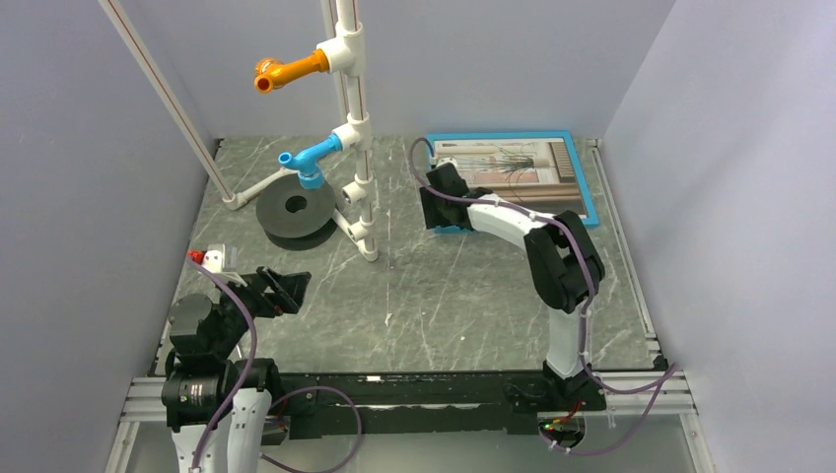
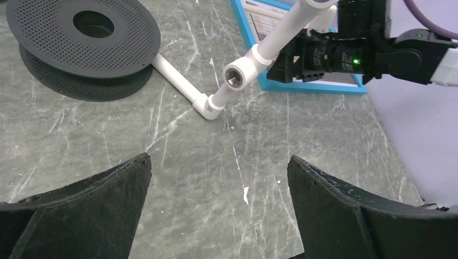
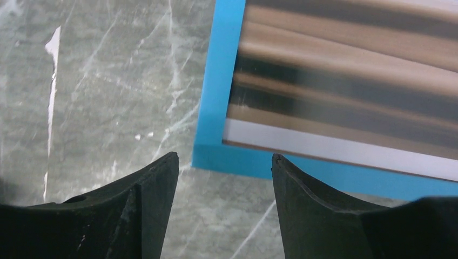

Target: Take the photo out of the frame

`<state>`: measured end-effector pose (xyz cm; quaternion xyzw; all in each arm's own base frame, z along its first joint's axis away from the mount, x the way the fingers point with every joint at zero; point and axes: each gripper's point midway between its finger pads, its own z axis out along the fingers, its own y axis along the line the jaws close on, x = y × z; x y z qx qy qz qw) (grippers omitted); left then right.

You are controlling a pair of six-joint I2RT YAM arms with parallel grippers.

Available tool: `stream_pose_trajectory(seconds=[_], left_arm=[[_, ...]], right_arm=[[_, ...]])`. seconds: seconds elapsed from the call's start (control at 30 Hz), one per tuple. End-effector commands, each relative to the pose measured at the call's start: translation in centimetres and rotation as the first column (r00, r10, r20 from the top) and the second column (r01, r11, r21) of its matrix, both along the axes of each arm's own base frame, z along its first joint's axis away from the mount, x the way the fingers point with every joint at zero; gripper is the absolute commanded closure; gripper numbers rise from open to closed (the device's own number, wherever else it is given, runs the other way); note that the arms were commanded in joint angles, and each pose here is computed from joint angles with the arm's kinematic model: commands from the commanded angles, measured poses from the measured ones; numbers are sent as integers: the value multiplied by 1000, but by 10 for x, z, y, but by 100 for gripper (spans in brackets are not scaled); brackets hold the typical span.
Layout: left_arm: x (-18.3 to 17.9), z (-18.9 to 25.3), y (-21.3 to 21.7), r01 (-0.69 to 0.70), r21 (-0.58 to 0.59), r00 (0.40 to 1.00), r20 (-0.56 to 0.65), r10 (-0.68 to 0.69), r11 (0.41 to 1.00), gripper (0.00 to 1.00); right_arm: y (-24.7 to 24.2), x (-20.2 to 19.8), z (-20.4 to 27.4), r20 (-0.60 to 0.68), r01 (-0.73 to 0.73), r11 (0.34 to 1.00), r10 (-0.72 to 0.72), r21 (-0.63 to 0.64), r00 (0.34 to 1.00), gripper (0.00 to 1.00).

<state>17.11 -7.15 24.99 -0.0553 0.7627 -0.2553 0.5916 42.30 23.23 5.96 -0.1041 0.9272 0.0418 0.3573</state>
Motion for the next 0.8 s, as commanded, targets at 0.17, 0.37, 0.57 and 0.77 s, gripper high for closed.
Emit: stream_pose_trajectory(seconds=[0.17, 0.37, 0.57, 0.77], left_arm=[[0, 8, -4, 30, 12, 998, 51, -31, 999, 1], [-1, 8, -5, 36, 13, 998, 53, -36, 999, 1], [-1, 8, -6, 41, 13, 998, 54, -42, 999, 1], [0, 7, -5, 39, 13, 998, 48, -40, 999, 1]], right_arm=[[13, 25, -4, 58, 120, 990, -115, -81, 992, 41], [19, 27, -17, 51, 139, 984, -134, -110, 990, 57], [16, 25, -28, 66, 166, 974, -157, -154, 985, 64], [15, 22, -38, 108, 170, 959, -149, -225, 983, 71]])
